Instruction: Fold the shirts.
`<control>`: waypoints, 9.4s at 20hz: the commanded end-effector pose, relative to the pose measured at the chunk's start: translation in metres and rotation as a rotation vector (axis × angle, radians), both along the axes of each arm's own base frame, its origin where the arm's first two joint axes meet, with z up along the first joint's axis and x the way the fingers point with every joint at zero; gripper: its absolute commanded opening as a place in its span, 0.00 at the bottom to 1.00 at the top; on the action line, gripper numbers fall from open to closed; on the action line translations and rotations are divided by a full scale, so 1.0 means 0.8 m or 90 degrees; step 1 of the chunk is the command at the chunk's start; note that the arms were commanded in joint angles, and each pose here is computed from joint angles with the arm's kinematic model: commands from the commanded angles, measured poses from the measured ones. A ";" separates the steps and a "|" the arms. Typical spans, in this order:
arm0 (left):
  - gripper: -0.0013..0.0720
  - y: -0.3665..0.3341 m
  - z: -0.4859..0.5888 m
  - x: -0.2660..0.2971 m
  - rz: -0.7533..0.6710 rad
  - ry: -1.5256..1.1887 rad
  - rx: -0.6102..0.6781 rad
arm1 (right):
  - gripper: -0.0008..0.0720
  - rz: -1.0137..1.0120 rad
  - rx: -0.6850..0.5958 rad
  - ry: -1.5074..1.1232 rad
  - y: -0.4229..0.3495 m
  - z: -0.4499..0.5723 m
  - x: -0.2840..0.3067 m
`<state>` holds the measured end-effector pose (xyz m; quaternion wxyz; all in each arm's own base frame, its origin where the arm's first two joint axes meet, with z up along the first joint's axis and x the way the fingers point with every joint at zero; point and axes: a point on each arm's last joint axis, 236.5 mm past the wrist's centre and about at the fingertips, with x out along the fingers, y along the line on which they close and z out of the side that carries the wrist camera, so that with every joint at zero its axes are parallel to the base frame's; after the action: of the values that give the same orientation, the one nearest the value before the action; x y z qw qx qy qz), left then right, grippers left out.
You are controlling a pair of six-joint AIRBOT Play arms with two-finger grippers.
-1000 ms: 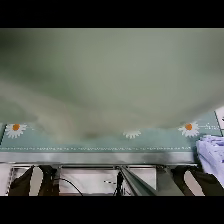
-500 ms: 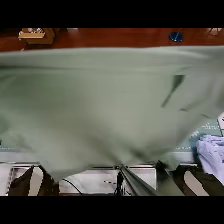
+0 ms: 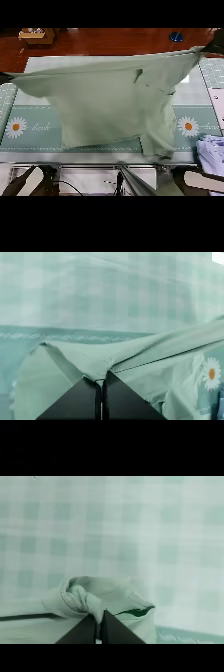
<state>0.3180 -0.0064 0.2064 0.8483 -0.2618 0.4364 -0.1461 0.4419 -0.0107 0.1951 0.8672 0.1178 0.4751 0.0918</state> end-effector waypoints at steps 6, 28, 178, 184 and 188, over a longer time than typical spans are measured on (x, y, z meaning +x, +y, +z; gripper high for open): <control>0.04 -0.003 -0.115 0.166 0.019 -0.027 -0.021 | 0.03 -0.023 0.087 0.004 -0.001 -0.118 0.114; 0.05 0.011 -0.270 0.212 -0.022 0.044 0.113 | 0.07 0.028 0.049 -0.047 0.074 -0.237 0.203; 0.76 0.039 -0.292 0.129 -0.079 0.287 0.153 | 0.56 0.112 -0.126 0.363 0.028 -0.300 0.027; 0.76 0.052 -0.292 -0.025 -0.093 0.432 0.076 | 0.59 0.071 -0.032 0.465 -0.017 -0.283 -0.059; 0.76 0.016 -0.342 -0.142 -0.065 0.487 0.006 | 0.59 0.044 0.010 0.397 -0.022 -0.302 -0.095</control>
<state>0.2629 0.0260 -0.0467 0.6458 -0.2369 0.7218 -0.0769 0.3830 -0.0280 -0.0396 0.6508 0.1013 0.7486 0.0767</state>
